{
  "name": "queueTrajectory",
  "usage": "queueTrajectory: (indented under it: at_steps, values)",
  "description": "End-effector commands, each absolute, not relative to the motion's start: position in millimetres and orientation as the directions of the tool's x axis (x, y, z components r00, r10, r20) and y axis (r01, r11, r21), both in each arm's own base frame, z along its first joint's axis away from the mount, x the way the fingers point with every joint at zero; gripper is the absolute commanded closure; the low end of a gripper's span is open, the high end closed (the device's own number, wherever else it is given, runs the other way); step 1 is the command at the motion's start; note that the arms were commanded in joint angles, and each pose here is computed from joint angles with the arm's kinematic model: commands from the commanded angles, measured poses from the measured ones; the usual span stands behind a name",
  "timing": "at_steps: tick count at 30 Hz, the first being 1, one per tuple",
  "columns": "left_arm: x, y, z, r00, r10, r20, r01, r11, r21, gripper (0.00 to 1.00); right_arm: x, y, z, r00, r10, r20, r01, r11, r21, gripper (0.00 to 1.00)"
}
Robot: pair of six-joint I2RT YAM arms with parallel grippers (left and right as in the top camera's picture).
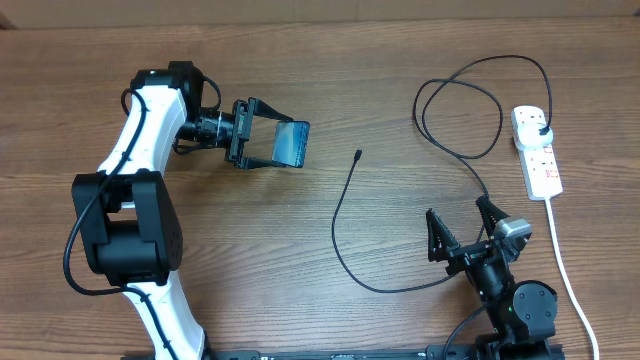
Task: Plug charger to phone and switch on socket
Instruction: 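Hold the phone raised with its bottom port facing right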
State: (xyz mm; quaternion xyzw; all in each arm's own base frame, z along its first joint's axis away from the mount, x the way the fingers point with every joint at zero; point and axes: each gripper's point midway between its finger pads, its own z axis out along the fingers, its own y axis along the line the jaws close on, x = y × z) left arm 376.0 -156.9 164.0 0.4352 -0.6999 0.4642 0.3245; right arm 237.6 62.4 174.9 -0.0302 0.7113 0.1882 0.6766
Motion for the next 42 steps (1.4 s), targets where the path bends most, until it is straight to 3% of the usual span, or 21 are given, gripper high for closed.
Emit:
queueTrajectory:
  at_steps: [1, 42]
  values:
    - [382.1, -157.2, 173.5, -0.418, -0.287, 0.862, -0.908, 0.168, -0.384, 0.37, 238.3, 60.0, 173.1, -0.075, 0.212, -0.974, -0.287, 0.931, 0.225, 0.00]
    - [380.6, -153.4, 163.6, -0.412, -0.337, 0.846, -0.910, 0.197, -0.365, 0.37, 238.3, 60.0, 173.1, -0.075, 0.212, -0.974, -0.287, 0.931, 0.225, 0.00]
